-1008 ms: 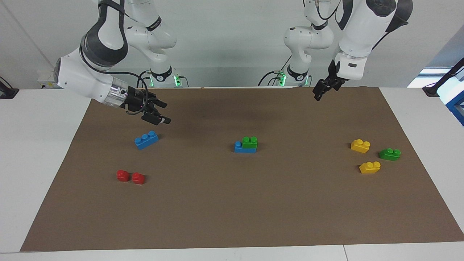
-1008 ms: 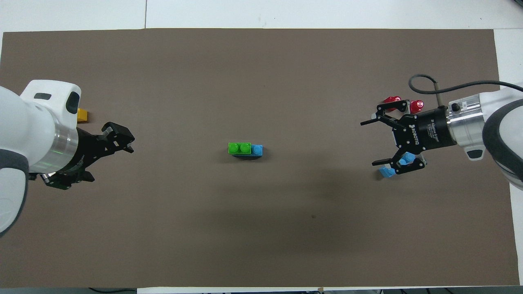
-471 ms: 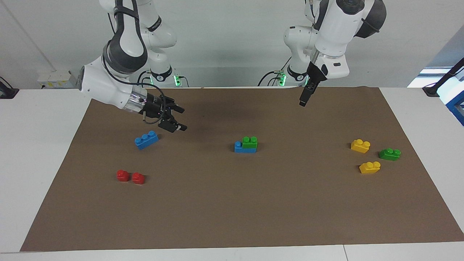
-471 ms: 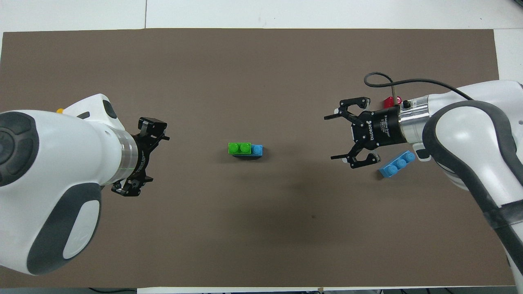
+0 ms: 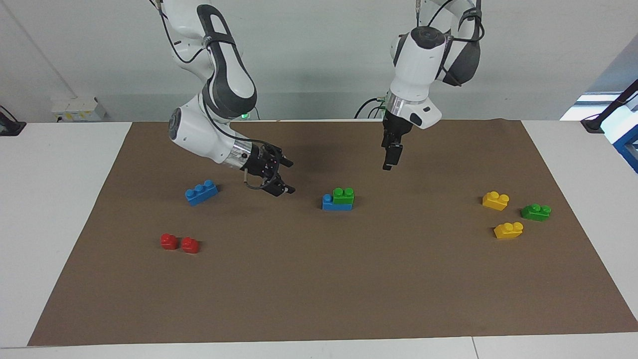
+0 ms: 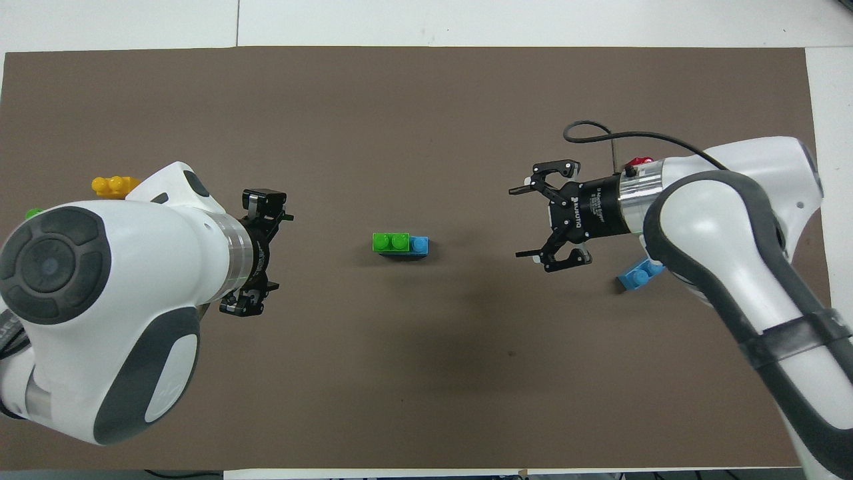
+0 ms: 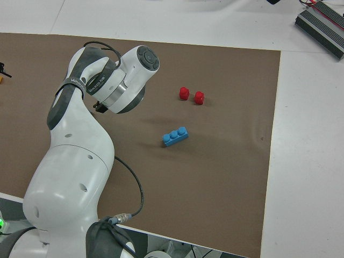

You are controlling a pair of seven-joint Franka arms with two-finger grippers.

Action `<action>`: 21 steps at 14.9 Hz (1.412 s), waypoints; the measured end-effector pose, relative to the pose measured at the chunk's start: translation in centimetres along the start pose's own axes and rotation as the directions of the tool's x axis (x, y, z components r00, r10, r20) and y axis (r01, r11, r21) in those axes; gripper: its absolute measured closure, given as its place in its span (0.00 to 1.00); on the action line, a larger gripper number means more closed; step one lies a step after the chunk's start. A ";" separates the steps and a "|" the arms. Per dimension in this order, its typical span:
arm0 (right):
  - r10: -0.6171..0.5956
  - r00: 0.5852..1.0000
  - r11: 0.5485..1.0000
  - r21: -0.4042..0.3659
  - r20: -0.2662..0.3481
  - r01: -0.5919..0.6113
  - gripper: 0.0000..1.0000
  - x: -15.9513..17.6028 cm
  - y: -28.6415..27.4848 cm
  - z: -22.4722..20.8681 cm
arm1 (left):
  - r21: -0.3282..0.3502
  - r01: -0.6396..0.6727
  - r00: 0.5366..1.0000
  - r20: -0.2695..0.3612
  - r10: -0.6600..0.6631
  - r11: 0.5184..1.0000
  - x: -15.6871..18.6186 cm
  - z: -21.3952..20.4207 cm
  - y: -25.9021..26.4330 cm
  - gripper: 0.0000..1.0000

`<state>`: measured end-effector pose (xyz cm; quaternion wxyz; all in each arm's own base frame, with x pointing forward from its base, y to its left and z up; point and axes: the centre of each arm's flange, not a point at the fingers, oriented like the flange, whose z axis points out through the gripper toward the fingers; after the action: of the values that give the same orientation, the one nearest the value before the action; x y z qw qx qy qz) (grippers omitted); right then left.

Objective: Remove green block with left arm and hold with right
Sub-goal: 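Move the left gripper and the right gripper toward the joined green-blue bricks, then close the right gripper on the blue brick of the joined pair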

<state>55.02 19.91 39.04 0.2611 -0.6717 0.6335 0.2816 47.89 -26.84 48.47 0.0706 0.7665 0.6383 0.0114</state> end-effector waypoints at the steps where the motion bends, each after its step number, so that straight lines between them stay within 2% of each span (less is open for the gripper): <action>1: 0.007 1.000 1.000 -0.006 -0.002 -0.007 0.00 0.4 0.2 0.2 | 0.010 0.024 1.000 -0.001 -0.024 1.000 -0.3 1.2 0.3 0.00; 12: 0.028 0.997 0.999 -0.023 -0.071 -0.029 0.00 2.6 1.9 5.7 | 0.066 0.209 0.978 -0.011 -0.209 0.976 -4.0 6.5 4.1 0.00; 17: 0.031 0.993 1.000 -0.002 -0.114 -0.031 0.00 3.9 1.7 8.6 | 0.082 0.237 0.972 -0.030 -0.235 0.968 -5.1 8.3 3.9 0.00; 21: 0.042 0.992 0.999 0.021 -0.116 -0.040 0.00 3.6 1.8 11.2 | 0.083 0.234 0.972 -0.035 -0.232 0.969 -5.8 10.1 5.1 0.00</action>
<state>52.84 25.21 28.60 0.2242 -0.6713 0.6639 0.2414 52.93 -34.35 39.53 0.0304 0.6884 0.7245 -0.0151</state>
